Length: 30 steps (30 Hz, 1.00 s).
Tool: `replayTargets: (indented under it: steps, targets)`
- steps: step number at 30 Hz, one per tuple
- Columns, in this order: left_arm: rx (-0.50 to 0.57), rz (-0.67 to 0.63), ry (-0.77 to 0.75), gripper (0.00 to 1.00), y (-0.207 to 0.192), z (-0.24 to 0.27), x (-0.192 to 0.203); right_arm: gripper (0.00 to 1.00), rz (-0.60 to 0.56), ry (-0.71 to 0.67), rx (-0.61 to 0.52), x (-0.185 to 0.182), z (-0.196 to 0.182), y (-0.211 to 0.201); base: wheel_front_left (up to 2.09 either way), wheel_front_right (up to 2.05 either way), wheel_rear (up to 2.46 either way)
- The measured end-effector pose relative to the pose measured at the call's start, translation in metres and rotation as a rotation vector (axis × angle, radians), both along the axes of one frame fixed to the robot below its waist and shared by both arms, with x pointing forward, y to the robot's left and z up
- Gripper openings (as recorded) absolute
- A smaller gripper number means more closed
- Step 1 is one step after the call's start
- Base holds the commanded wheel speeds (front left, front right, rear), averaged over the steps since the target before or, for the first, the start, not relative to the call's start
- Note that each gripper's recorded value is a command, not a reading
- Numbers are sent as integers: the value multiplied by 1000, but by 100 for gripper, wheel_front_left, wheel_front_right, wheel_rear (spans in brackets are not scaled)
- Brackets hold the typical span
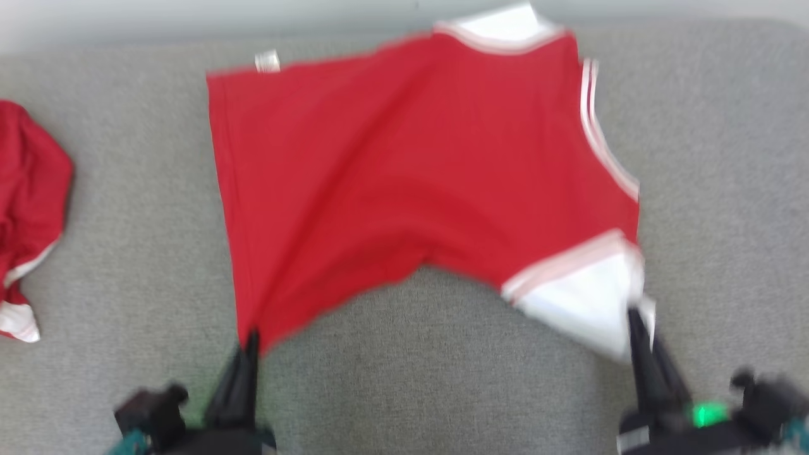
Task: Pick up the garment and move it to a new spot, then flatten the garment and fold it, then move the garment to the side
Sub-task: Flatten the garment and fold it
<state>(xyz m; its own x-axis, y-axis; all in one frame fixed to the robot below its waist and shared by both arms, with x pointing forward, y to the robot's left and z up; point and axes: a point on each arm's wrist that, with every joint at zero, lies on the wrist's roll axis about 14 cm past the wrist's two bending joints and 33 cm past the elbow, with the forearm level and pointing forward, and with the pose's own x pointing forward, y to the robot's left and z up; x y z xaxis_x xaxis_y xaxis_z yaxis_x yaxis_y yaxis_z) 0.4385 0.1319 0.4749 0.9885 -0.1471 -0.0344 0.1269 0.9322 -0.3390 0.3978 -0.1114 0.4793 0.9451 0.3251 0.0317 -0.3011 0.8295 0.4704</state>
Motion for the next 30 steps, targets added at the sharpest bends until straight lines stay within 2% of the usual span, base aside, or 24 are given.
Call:
replayTargets:
  steps: [3,8,11,15,20,27,30]
  targets:
    - [-55,-10,83,0,3,-9,-24,0,1,80,-6,-30,-14,-2,0,0,0]
    - [-123,2,175,0,17,-11,-59,0,17,150,-9,-67,-18,-2,0,0,0]
    - [-129,6,243,0,28,-14,-84,0,20,199,-23,-91,-20,-5,0,0,0]
    - [-142,-3,276,0,28,-9,-102,0,18,225,-44,-105,-18,-9,0,0,0]
    - [-202,-21,256,0,20,5,-100,0,-7,206,-69,-95,-10,-19,0,0,0]
    - [-265,-81,249,0,9,18,-77,0,-3,97,-94,-47,17,-20,0,0,0]
    - [-255,-90,256,0,11,17,-64,0,25,70,-112,-26,23,-13,0,0,0]
